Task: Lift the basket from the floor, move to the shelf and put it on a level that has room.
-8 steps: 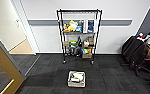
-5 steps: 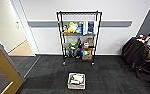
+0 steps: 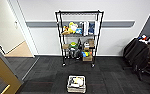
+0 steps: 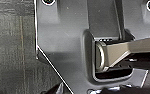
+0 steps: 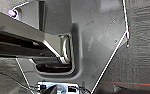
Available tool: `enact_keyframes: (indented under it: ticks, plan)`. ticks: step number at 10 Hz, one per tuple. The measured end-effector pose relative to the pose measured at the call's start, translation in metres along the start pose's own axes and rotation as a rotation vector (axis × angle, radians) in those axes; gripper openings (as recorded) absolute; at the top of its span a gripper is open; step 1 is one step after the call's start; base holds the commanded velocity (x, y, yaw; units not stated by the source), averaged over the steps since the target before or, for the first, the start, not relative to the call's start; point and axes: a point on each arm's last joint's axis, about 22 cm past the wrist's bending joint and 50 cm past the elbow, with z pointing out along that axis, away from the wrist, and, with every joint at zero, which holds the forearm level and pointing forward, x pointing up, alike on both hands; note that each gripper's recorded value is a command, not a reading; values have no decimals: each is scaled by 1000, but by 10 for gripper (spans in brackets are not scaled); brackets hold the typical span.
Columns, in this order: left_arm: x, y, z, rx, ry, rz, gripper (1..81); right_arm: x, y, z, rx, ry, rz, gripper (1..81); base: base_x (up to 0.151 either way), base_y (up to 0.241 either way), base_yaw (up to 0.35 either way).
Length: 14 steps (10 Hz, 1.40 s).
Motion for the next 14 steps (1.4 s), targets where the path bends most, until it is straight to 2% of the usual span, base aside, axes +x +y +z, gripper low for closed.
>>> enact_keyframes:
  ticks: [14]
  plan:
    - [-1,-1,0,1,-1,0,811,0,3,0,-6,-3,2,811,149,0,0]
